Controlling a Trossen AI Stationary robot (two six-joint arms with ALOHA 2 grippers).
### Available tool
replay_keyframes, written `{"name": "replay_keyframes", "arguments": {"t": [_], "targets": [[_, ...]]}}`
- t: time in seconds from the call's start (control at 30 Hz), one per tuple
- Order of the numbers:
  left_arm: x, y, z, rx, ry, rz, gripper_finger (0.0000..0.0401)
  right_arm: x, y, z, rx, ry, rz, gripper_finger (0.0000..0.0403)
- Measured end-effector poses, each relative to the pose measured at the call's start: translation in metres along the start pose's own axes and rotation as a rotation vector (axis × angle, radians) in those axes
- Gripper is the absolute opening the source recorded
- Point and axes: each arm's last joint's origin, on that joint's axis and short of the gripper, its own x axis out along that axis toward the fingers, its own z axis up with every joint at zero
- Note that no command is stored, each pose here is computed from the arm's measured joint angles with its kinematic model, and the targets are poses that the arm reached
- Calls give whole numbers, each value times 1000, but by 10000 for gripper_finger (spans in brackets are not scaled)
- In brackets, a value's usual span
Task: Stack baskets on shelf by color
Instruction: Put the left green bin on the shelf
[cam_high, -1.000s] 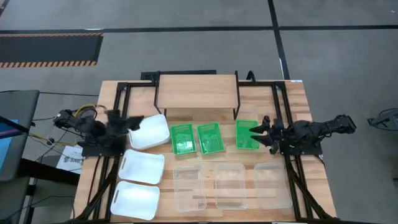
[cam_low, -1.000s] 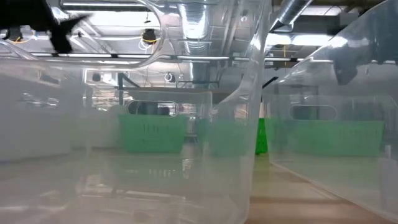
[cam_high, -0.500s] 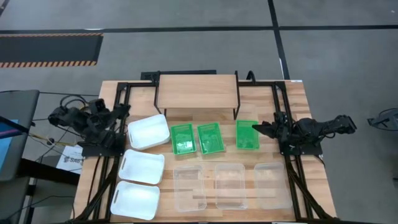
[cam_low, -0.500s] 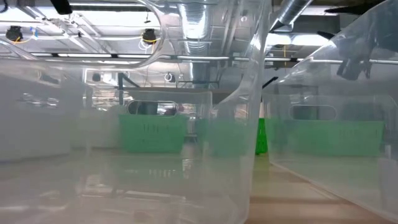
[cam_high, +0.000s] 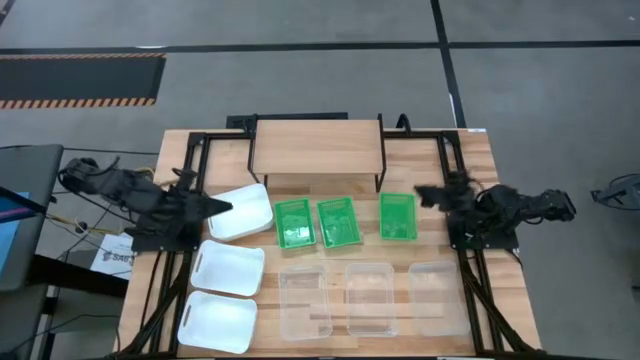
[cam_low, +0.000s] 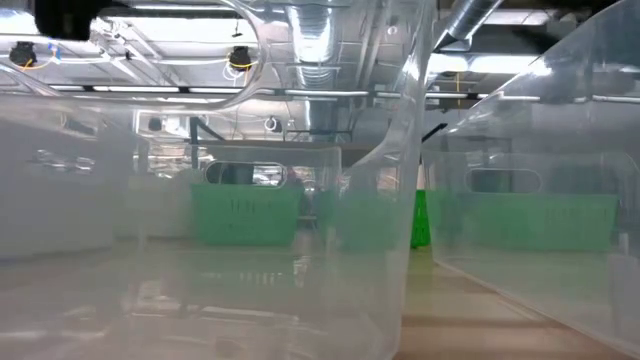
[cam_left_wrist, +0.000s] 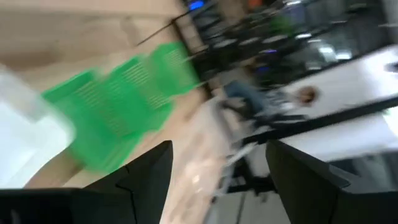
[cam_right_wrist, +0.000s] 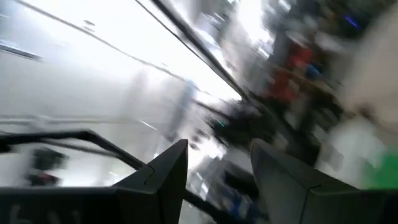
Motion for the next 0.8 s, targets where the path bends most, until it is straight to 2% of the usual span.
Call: {"name": "replay_keyframes", "arguments": {"t": [0.1,0.17,0.27,0.33,0.4,0.47,0.63,0.7,0.8], "targets": [[9,8,-6,-51,22,116,247,8,45,23,-155,-99,110,201],[14,13,-10,-86,19,200,247,14,76,37,-286,-127,124,201],[20,19,-12,-131,-39,304,247,28,116,53,-454,-59,33,201],[24,20,-10,-141,-110,330,247,40,136,58,-521,46,-80,201],[27,13,-5,-134,-197,276,247,55,146,57,-564,174,-206,201],[28,0,3,-65,-275,162,247,73,148,50,-590,308,-322,201],[13,-47,32,133,-500,-248,247,113,140,27,-616,491,-524,201],[5,-59,41,208,-592,-371,247,120,131,18,-644,565,-603,201],[-1,-64,47,249,-687,-406,247,121,114,8,-665,676,-756,201]]}}
